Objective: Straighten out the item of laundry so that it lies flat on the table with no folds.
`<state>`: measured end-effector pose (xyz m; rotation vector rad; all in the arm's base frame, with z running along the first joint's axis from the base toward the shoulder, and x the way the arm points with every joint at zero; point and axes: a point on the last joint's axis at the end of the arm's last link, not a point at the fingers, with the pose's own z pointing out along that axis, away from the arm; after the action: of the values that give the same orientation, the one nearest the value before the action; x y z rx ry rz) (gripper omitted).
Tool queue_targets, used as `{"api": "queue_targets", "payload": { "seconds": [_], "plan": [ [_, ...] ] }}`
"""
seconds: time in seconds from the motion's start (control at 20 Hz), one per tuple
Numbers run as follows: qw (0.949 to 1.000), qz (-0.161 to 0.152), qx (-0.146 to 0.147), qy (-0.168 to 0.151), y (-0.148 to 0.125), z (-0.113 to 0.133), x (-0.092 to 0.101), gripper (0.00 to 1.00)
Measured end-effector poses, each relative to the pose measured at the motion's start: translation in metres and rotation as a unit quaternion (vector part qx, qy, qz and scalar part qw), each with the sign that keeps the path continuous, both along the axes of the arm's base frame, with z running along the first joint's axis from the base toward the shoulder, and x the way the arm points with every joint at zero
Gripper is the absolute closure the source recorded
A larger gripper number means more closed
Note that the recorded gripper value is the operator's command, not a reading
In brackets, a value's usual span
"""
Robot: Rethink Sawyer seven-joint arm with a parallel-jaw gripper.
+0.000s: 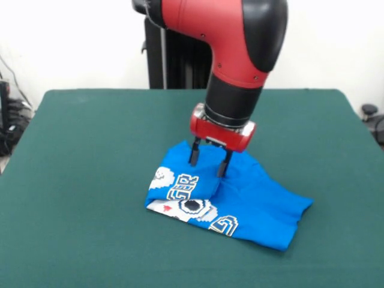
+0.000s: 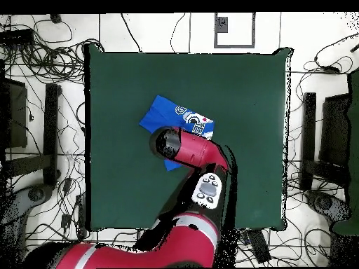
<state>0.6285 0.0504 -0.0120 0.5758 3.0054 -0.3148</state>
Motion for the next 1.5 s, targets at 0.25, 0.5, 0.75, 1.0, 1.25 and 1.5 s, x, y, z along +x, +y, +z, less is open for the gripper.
{"api": "queue_targets", "payload": {
  "seconds": [0.25, 0.5, 0.75, 1.0, 1.25, 1.5],
  "plan": [
    [0.9998, -0.01, -0.01, -0.016, -0.023, -0.011, 0.002, 0.0],
    [0.9996, -0.018, -0.016, -0.017, -0.04, -0.03, -0.005, 0.0],
    [0.9995, -0.018, -0.017, -0.021, -0.041, -0.028, -0.003, 0.0],
    [0.9994, -0.02, -0.015, -0.023, -0.043, -0.025, -0.001, 0.0],
    [0.9991, -0.027, -0.006, -0.032, -0.045, -0.019, 0.006, 0.0],
    [0.9983, -0.035, 0.005, -0.046, -0.047, -0.007, 0.017, 0.0]
  ]
}}
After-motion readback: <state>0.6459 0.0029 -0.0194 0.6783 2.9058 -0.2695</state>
